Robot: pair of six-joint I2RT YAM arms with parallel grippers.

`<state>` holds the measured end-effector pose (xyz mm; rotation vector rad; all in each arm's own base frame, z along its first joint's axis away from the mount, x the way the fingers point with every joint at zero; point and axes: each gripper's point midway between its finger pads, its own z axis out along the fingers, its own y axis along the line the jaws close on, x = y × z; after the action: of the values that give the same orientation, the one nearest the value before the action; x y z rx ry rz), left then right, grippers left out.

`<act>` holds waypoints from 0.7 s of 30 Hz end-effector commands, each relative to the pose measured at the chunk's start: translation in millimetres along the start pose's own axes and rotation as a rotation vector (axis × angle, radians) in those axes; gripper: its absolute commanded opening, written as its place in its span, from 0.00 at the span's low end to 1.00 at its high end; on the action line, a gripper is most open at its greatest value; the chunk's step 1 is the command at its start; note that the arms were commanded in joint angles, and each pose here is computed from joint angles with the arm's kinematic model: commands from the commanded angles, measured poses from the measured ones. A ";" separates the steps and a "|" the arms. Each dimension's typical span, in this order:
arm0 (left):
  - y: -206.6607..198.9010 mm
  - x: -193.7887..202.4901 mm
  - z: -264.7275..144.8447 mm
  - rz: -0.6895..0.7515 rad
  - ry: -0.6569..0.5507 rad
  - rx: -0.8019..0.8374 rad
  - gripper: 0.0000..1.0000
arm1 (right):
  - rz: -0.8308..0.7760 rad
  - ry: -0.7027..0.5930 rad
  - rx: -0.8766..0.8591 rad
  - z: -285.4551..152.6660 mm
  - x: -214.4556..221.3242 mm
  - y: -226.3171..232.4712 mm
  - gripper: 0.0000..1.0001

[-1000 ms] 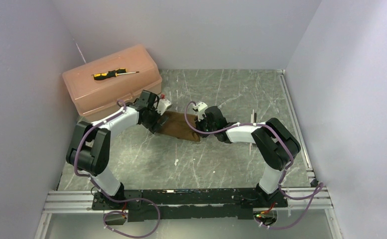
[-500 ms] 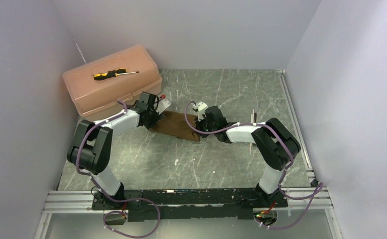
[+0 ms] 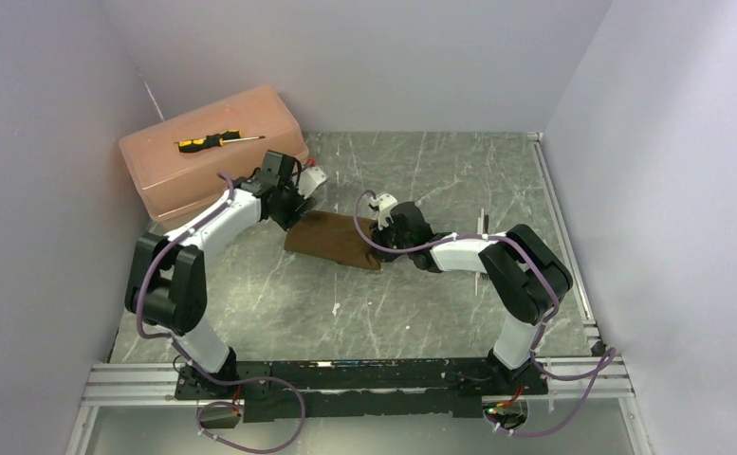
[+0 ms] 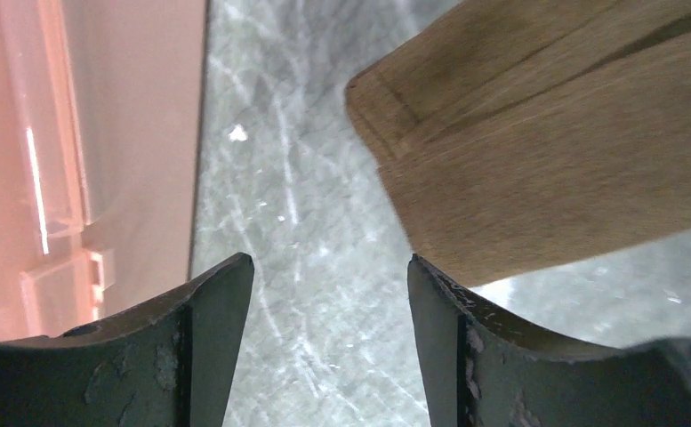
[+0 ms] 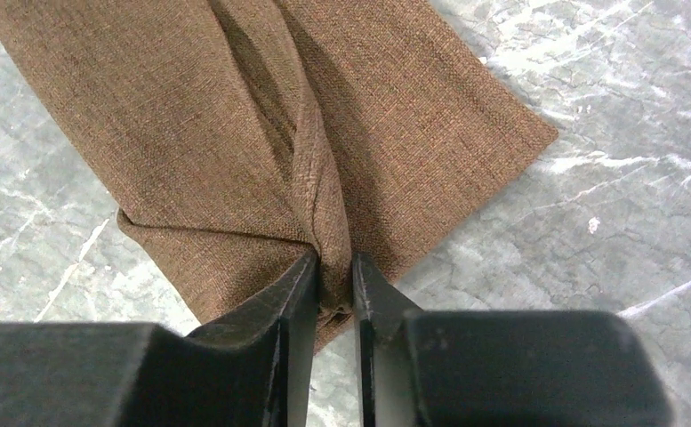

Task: Fold the napkin into a case and place the utensils inside
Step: Fold the lower triangle-folded napkin at the center of the board, then rotate the 2/3-rectangle-folded napkin at the center of the board.

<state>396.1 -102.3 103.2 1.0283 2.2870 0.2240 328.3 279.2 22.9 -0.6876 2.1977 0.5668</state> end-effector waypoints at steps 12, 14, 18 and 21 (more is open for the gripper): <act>-51.6 23.4 44.7 0.004 0.074 0.152 0.64 | 0.076 -0.123 0.019 -34.4 -51.5 -5.9 0.37; -51.7 20.9 49.2 -0.003 0.076 0.156 0.64 | 0.070 -0.125 0.023 -36.2 -55.1 -7.8 0.39; -51.4 14.0 46.4 -0.004 0.059 0.154 0.64 | 0.053 -0.127 0.023 -33.4 -62.1 -9.0 0.45; -46.3 11.0 37.3 -0.009 0.052 0.138 0.65 | 0.036 -0.126 0.037 -27.6 -72.2 -12.6 0.47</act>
<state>370.3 -125.1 29.9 1.1441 2.4337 0.0669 340.5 265.3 67.9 -0.5688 2.1677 0.5873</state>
